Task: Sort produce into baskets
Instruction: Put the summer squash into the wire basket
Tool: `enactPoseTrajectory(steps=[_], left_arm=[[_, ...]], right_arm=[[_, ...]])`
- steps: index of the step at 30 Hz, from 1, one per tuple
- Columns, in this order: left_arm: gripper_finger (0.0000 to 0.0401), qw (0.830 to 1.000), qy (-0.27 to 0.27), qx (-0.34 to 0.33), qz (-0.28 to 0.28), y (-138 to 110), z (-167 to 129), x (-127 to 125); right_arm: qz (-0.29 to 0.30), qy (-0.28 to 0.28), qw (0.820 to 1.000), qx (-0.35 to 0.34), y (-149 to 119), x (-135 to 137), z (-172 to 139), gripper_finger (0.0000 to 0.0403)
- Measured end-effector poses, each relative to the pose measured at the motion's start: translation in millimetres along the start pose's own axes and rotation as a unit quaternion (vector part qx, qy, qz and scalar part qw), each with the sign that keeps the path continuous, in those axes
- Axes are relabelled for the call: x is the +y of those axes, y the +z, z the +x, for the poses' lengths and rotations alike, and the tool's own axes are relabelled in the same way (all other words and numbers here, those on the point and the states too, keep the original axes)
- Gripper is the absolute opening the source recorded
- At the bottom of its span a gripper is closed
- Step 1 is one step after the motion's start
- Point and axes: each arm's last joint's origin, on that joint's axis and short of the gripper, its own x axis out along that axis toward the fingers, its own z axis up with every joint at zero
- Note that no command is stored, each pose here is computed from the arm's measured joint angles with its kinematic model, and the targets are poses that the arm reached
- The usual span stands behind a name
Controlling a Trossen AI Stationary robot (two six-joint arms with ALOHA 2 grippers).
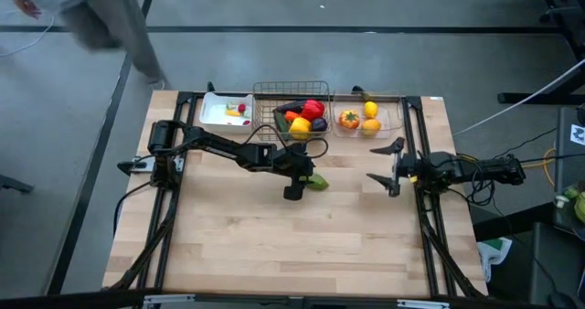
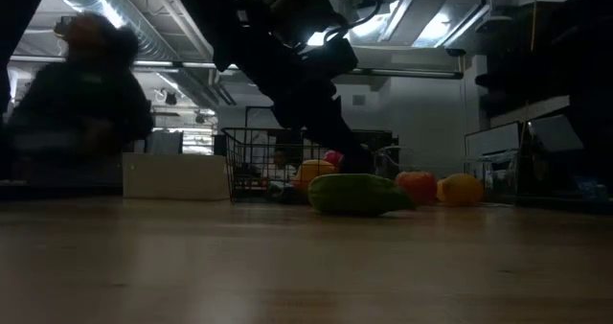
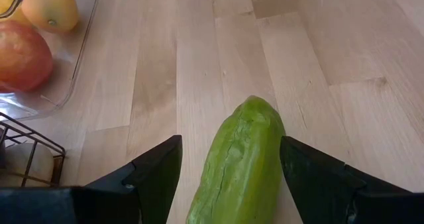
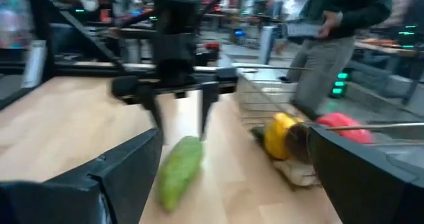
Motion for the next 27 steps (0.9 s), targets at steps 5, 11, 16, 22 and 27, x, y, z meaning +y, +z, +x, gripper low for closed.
enactPoseTrajectory(steps=[5,11,16,22,27], left_arm=[[0.0251,1.0,0.0,0.0,0.0,0.0,0.0,0.0],[0.0251,1.0,0.0,0.0,0.0,0.0,0.0,0.0],[0.0251,1.0,0.0,0.0,0.0,0.0,0.0,0.0],[0.0251,1.0,0.0,0.0,0.0,0.0,0.0,0.0],[0.0251,1.0,0.0,0.0,0.0,-0.1,0.0,0.3]], right_arm=[[0.002,0.064,0.998,0.0,-0.7,3.8,-0.2,0.0372],[0.002,0.098,0.995,0.0,-1.1,5.7,-0.6,0.0372],[0.0,0.09,0.996,0.0,-1.0,5.3,-0.5,0.0372],[0.0,0.09,0.996,-0.001,-1.0,5.3,-0.4,0.0372],[0.0,0.09,0.996,-0.001,-0.9,5.3,-0.4,0.0372]])
